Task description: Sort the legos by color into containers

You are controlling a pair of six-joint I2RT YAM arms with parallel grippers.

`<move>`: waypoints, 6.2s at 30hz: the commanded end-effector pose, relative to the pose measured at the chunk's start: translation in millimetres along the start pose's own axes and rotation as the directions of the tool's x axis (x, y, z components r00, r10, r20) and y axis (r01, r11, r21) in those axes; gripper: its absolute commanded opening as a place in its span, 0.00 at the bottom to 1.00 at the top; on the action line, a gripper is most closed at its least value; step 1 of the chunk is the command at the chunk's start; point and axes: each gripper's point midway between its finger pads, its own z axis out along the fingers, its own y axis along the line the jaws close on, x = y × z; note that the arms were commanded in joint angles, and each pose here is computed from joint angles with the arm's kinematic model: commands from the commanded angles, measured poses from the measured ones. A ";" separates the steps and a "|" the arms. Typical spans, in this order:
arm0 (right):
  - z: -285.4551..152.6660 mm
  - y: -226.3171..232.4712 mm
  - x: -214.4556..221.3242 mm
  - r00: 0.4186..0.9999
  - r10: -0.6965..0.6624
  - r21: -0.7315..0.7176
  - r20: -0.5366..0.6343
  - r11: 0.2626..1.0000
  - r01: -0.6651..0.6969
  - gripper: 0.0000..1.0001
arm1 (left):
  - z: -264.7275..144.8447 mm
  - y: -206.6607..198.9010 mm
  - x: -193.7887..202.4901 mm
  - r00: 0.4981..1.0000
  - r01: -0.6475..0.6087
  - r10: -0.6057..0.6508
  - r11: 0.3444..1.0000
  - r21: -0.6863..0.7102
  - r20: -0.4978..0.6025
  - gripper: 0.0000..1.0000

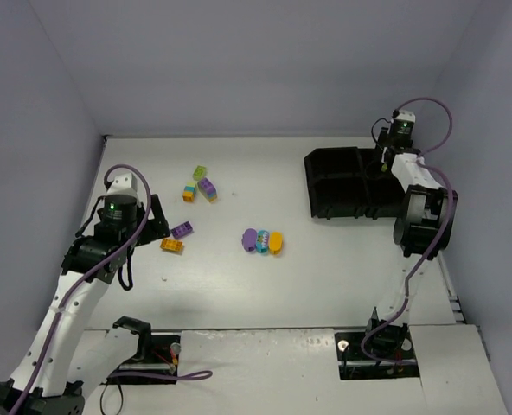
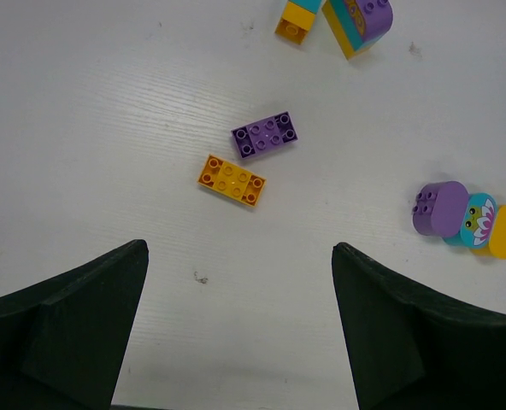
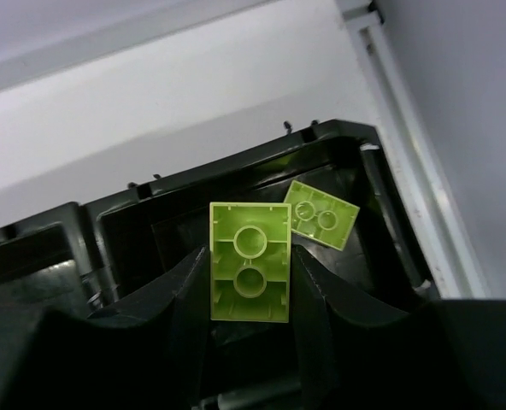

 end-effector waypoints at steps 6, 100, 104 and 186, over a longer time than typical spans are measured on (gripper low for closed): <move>16.8 2.1 -38.1 0.996 0.003 -0.018 0.085 1.000 -0.001 0.42 | -4.5 -8.7 -27.6 0.996 0.031 -0.032 0.999 0.021 0.084 0.82; -357.0 285.1 95.6 0.967 -0.230 -0.832 0.108 0.511 0.215 0.67 | 141.6 -105.6 -2.5 0.733 -0.629 0.678 0.639 0.443 0.064 0.13; -373.1 305.0 79.7 0.987 -0.158 -0.875 0.016 0.476 0.090 0.67 | 93.1 -133.3 -26.4 0.739 -0.660 0.631 0.611 0.436 0.235 0.13; -156.7 183.1 -22.7 0.989 0.042 -0.269 0.144 0.963 -0.002 0.00 | 28.3 -102.1 5.8 0.973 -0.226 0.209 0.947 0.227 0.096 0.77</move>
